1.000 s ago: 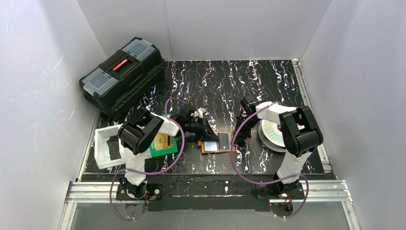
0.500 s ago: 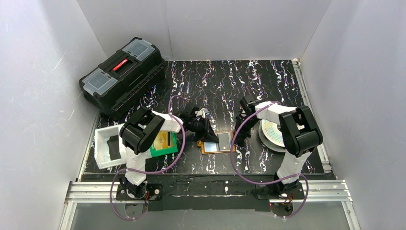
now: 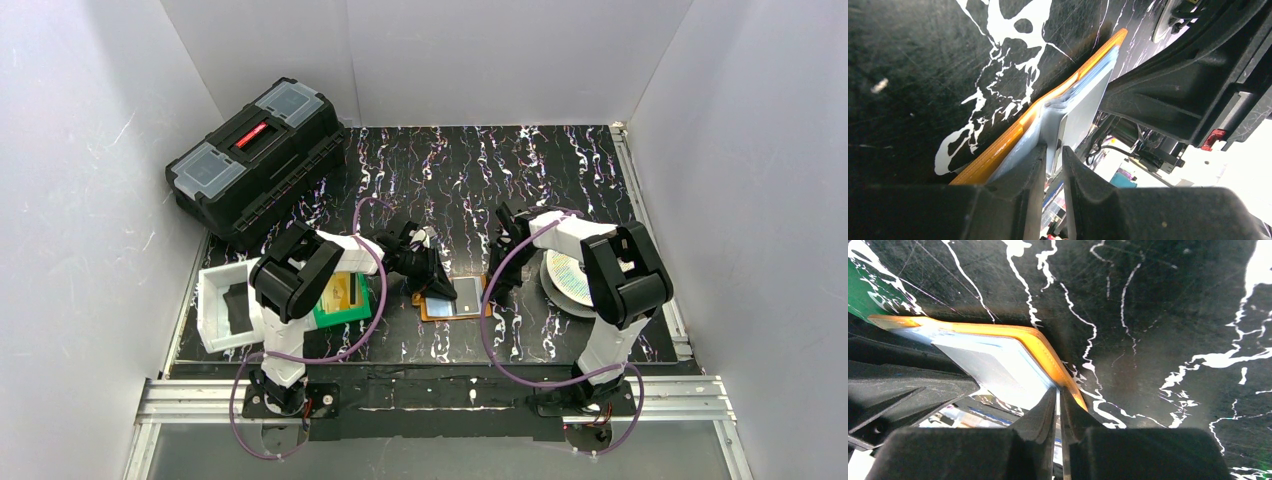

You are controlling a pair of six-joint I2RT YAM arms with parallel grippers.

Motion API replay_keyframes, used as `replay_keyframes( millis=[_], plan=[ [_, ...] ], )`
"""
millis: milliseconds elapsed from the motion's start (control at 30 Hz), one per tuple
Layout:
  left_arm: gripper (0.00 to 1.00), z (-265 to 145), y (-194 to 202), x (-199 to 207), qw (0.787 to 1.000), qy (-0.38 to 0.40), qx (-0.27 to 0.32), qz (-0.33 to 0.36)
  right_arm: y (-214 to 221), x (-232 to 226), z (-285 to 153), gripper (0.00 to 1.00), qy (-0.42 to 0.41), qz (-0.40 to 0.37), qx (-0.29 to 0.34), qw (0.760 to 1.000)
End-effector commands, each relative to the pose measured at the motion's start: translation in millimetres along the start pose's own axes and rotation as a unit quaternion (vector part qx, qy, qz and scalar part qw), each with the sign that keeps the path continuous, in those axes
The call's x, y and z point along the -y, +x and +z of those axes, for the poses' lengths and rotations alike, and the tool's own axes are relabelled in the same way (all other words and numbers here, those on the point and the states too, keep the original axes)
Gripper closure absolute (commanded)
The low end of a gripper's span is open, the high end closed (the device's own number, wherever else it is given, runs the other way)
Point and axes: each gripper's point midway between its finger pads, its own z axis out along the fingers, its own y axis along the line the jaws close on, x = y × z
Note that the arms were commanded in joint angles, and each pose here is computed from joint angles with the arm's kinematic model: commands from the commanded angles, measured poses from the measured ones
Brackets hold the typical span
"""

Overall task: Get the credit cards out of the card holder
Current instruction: Remove the credit card from the card holder.

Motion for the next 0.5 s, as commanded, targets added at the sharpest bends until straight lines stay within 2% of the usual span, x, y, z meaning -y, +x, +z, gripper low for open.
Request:
replay_keyframes(
  millis=[0,200,467],
  plan=[
    [0.82,4.6,5.8,-13.6,1.0,-0.022,-0.003,-0.008,-15.0,25.4,10.5,0.84,0.085,-0.036,0.047,0.995],
    [0.88,4.8,6.3,-12.5,1.0,-0.017,-0.003,-0.008,-11.9,22.0,13.7,0.8,0.107,-0.053,0.046,0.992],
    [0.9,3.6,7.9,-7.5,1.0,-0.003,-0.004,-0.009,-12.2,30.3,15.4,0.76,0.153,-0.058,0.04,0.986]
  ],
)
